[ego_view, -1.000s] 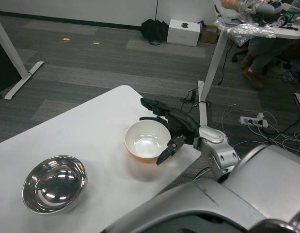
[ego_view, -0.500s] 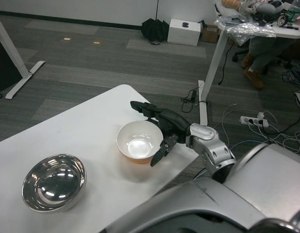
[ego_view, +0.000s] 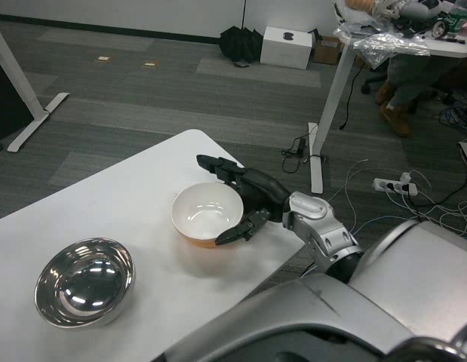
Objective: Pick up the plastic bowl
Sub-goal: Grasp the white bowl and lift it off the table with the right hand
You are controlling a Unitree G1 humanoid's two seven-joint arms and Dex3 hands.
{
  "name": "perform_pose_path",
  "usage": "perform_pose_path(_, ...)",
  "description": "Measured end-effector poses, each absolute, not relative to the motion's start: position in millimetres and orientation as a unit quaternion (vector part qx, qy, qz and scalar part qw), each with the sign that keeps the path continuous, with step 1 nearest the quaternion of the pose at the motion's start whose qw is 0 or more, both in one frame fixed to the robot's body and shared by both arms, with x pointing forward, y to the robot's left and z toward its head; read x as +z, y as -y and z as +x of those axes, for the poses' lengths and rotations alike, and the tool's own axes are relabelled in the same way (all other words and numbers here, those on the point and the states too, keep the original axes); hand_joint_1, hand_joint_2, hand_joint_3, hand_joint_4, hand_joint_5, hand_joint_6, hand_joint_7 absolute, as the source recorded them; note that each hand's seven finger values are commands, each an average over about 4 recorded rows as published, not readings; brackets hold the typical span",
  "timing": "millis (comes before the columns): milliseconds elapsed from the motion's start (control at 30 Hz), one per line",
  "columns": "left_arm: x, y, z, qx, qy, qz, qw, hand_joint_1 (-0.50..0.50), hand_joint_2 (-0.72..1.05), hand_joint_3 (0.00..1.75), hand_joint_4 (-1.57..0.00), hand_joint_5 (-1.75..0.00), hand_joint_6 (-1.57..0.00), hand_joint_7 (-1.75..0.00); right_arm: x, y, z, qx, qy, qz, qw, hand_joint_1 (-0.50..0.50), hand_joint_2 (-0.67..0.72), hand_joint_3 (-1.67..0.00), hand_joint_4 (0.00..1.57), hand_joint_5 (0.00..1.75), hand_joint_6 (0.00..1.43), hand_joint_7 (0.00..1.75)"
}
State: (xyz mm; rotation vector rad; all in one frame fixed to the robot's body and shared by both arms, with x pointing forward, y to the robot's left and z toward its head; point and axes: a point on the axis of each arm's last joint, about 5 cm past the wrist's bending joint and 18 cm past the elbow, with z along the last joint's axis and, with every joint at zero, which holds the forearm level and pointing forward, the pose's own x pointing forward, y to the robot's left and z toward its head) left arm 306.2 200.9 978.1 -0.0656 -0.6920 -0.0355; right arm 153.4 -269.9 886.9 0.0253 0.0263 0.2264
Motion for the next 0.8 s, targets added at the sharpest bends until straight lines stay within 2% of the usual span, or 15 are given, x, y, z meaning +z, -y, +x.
perform_pose_path(100, 978, -201, 306, -0.017, 0.34, -0.032, 0.94, -0.5, 0.69, 0.0, 0.0, 0.0, 0.0, 0.0, 885, 268, 155, 0.106, 0.0, 0.007, 0.994, -0.33, -0.6, -1.19, 0.04, 1.65, 0.0, 0.31)
perform_pose_path(200, 978, -201, 306, -0.017, 0.34, -0.032, 0.94, -0.5, 0.69, 0.0, 0.0, 0.0, 0.0, 0.0, 885, 267, 157, 0.101, 0.013, 0.001, 0.995, -0.3, -0.6, -1.25, 0.09, 1.65, 0.0, 0.7)
perform_pose_path(300, 978, -201, 306, -0.017, 0.34, -0.033, 0.94, -0.5, 0.69, 0.0, 0.0, 0.0, 0.0, 0.0, 884, 266, 158, 0.097, 0.024, -0.003, 0.995, -0.29, -0.6, -1.27, 0.16, 1.65, 0.0, 1.15)
perform_pose_path(400, 977, -201, 306, -0.016, 0.339, -0.033, 0.94, -0.5, 0.69, 0.0, 0.0, 0.0, 0.0, 0.0, 884, 265, 159, 0.094, 0.03, -0.006, 0.995, -0.29, -0.6, -1.31, 0.28, 1.65, 0.0, 1.45)
perform_pose_path(533, 976, -201, 305, -0.016, 0.338, -0.033, 0.94, -0.5, 0.69, 0.0, 0.0, 0.0, 0.0, 0.0, 886, 264, 161, 0.094, 0.044, -0.014, 0.995, -0.28, -0.6, -1.35, 0.38, 1.65, 0.0, 1.54)
perform_pose_path(667, 976, -201, 305, -0.016, 0.338, -0.033, 0.94, -0.5, 0.69, 0.0, 0.0, 0.0, 0.0, 0.0, 887, 262, 165, 0.095, 0.055, -0.018, 0.994, -0.25, -0.6, -1.35, 0.45, 1.55, 0.04, 1.64)
perform_pose_path(800, 976, -202, 305, -0.016, 0.338, -0.033, 0.94, -0.5, 0.69, 0.0, 0.0, 0.0, 0.0, 0.0, 888, 261, 167, 0.098, 0.06, -0.023, 0.993, -0.25, -0.6, -1.35, 0.5, 1.55, 0.06, 1.68)
